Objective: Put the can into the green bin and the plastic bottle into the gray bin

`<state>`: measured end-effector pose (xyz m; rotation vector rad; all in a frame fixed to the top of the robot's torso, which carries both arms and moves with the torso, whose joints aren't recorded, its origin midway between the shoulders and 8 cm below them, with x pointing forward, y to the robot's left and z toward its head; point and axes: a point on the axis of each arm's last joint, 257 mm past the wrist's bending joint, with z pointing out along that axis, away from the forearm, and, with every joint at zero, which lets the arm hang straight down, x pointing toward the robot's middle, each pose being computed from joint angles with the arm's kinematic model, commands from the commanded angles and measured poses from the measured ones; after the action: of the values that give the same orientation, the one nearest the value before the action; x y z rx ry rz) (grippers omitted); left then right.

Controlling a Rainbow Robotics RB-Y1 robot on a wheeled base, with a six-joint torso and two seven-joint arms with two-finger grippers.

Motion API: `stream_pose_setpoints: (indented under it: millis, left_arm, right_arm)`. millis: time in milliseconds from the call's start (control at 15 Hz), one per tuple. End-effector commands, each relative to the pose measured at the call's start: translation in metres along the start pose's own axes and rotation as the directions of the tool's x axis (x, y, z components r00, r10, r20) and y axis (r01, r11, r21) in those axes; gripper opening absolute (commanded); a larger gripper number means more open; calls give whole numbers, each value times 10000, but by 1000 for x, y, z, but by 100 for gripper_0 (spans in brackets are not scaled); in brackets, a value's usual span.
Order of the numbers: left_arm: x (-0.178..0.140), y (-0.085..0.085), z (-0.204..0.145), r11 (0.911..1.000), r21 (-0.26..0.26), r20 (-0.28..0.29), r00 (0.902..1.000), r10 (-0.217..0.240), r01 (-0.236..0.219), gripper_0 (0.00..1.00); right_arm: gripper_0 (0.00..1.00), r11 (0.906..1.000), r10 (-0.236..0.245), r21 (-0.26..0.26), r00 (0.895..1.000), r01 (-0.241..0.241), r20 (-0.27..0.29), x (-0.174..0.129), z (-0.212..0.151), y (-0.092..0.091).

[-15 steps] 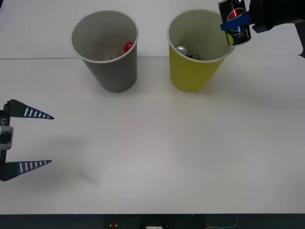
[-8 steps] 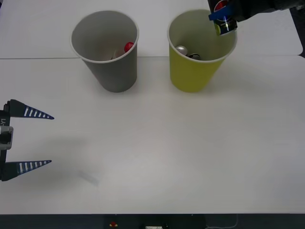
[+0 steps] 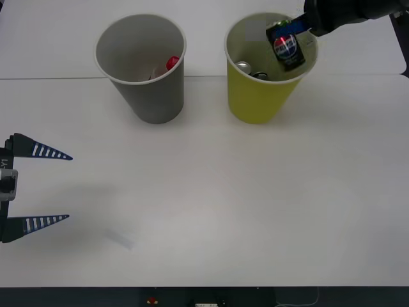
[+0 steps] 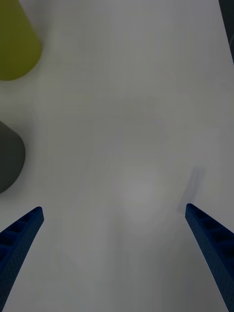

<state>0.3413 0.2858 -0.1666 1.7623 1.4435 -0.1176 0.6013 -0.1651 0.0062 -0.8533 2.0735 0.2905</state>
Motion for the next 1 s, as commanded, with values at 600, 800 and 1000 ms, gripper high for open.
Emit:
stream_pose_setpoints:
  millis: [600,800,1000]
  left_arm:
    - [0,0,0,10000,0,0,10000,0,0,100]
    - [0,0,0,10000,0,0,10000,0,0,100]
    - [0,0,0,10000,0,0,10000,0,0,100]
  right_arm:
    - [100,9971,-160,-735,9966,219,803,-13,-11,14]
    - [100,9972,-420,-551,9864,513,1588,-15,-16,20]
    - [100,9919,-928,-634,9694,1099,2274,-9,-28,35]
